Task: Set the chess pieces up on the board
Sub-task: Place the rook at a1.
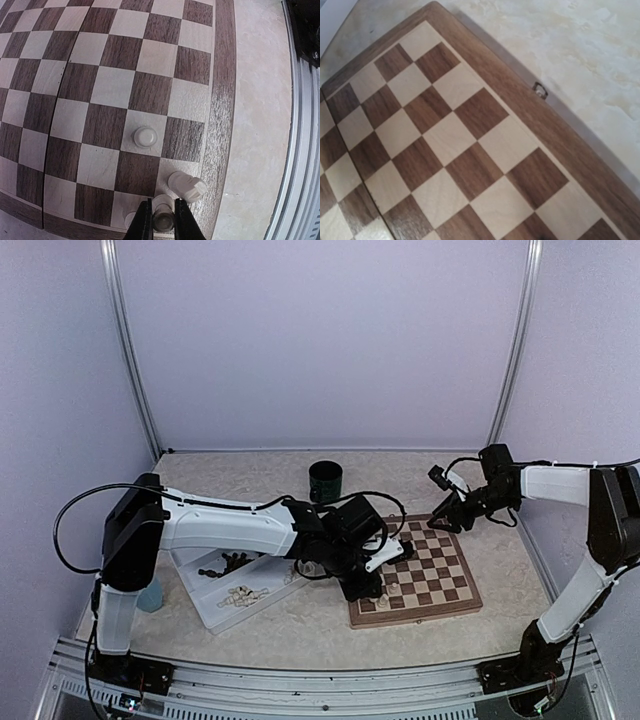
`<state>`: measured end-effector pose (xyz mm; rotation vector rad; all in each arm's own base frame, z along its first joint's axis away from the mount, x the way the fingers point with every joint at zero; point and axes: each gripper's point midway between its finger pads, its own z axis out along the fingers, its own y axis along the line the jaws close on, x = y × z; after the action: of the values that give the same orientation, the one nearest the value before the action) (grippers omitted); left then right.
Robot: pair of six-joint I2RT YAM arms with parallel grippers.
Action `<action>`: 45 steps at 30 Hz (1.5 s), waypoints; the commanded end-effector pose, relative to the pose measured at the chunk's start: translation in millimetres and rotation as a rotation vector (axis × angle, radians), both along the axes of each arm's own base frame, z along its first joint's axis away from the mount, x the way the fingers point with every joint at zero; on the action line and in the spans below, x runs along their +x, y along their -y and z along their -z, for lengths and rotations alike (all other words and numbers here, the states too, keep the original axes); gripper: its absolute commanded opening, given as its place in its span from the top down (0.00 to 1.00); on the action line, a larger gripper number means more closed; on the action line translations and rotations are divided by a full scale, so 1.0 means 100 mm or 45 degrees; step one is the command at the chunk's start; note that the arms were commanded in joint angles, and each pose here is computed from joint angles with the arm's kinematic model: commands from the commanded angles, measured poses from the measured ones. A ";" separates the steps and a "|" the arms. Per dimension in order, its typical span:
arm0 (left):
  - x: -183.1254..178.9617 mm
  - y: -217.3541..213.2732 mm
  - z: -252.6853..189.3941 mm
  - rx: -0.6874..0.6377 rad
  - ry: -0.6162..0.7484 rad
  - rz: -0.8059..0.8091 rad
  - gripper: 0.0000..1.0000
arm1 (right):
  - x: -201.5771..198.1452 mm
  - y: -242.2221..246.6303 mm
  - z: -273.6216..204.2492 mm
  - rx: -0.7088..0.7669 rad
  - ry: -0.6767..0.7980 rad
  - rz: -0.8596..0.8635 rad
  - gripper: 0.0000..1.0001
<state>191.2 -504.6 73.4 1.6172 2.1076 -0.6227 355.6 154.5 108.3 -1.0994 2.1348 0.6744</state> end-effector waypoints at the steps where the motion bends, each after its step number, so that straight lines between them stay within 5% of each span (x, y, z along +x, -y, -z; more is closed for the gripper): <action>1: -0.03 -0.01 0.00 0.015 -0.003 0.007 0.90 | 0.02 -0.01 -0.01 -0.006 0.001 -0.013 0.50; 29: -0.20 -0.21 0.06 0.055 -0.047 0.027 0.85 | 0.02 -0.03 0.02 -0.009 -0.009 -0.021 0.50; 45: -0.13 -0.26 -0.06 0.071 0.071 0.040 0.62 | 0.01 -0.05 0.04 -0.012 -0.018 -0.027 0.50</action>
<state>178.4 -485.1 60.7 1.6664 2.1420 -0.5901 353.3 156.5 101.9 -1.1088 2.1536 0.6867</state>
